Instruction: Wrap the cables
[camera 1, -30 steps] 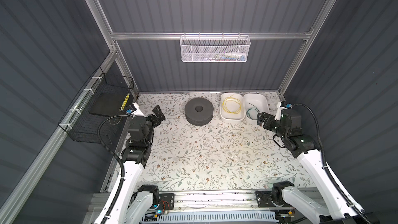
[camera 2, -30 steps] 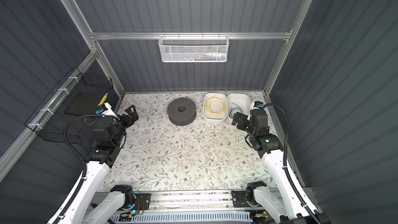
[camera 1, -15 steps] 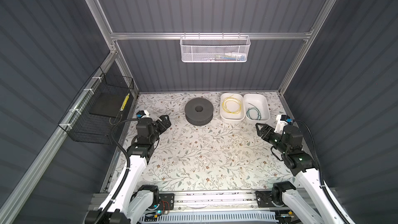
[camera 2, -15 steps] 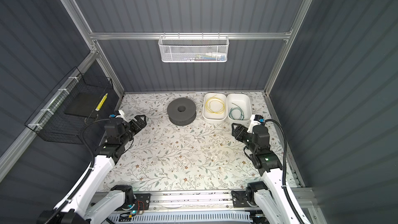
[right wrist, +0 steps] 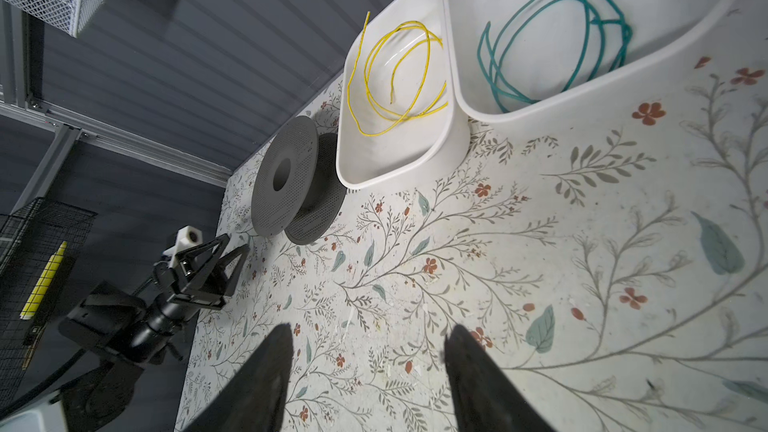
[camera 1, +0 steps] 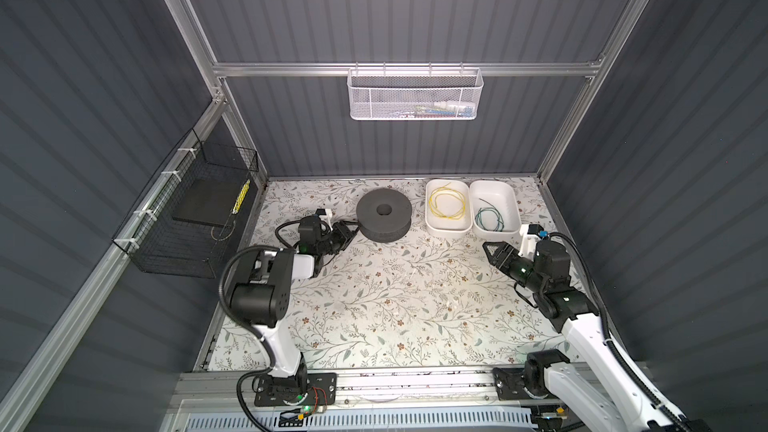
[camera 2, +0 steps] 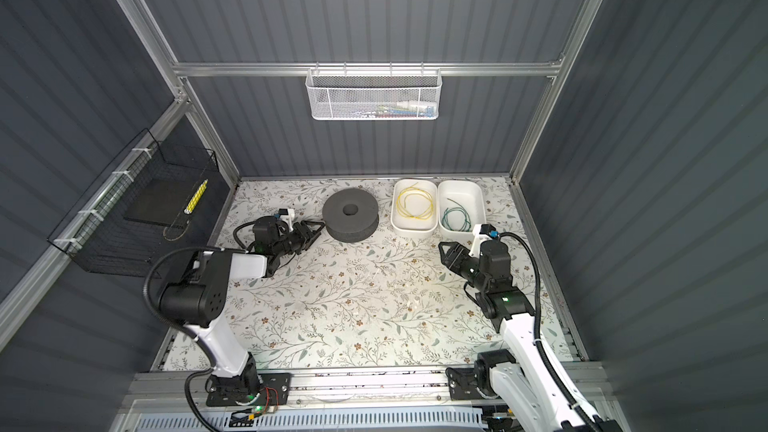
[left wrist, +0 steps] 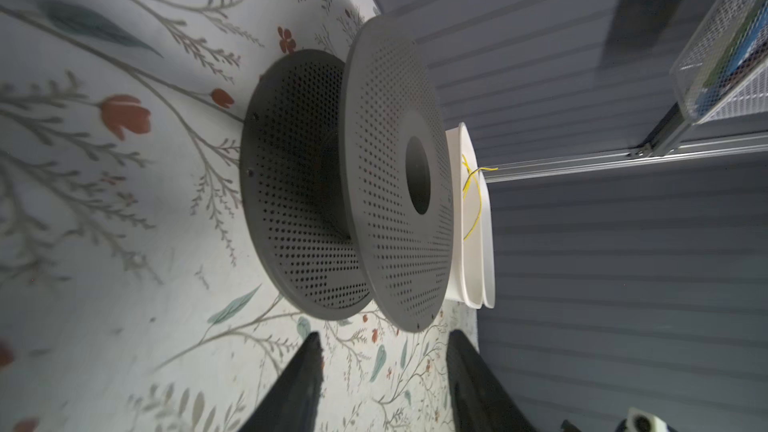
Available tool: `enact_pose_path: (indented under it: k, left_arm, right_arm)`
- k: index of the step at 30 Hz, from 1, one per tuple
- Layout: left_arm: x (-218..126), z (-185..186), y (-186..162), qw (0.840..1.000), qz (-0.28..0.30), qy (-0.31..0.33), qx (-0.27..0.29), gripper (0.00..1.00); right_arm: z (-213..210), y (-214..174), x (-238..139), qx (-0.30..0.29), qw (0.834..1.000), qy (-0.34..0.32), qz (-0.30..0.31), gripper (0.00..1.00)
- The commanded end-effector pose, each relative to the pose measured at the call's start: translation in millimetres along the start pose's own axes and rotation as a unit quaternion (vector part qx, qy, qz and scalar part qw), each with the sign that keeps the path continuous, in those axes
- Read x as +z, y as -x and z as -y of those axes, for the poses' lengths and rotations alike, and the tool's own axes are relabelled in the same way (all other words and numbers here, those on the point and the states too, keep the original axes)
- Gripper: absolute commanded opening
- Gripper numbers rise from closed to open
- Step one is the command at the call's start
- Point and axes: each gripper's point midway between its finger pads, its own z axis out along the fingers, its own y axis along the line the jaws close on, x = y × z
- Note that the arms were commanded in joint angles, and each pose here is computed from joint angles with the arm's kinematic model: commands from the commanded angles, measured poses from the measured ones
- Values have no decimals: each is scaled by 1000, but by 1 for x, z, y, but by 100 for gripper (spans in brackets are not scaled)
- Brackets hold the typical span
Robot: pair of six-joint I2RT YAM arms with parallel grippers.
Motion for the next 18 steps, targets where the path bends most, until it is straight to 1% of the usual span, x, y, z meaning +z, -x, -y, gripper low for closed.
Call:
enact_pose_path:
  k: [1,3,8,11,16,18]
  left_arm:
    - [8,43,19,993,5,-117,10,50]
    - [12,40,21,992,9,-127,12,50]
    - [22,23,24,994,14,-109,5,50]
    - [27,20,25,993,13,-120,-1,48]
    - [37,12,30,993,12,-121,-3,44]
    - [40,13,34,993,15,-121,-1,44]
  right_arm:
    - [-6,3,0,-1,1000,19,5,62]
    - [-4,2,1,-3,1000,17,4,62]
    - [-1,1,2,-2,1000,11,4,62]
    - [-1,3,4,0,1000,12,3,62]
    - [-6,5,9,7,1000,23,-1,62]
    - [-7,6,10,7,1000,23,-1,61]
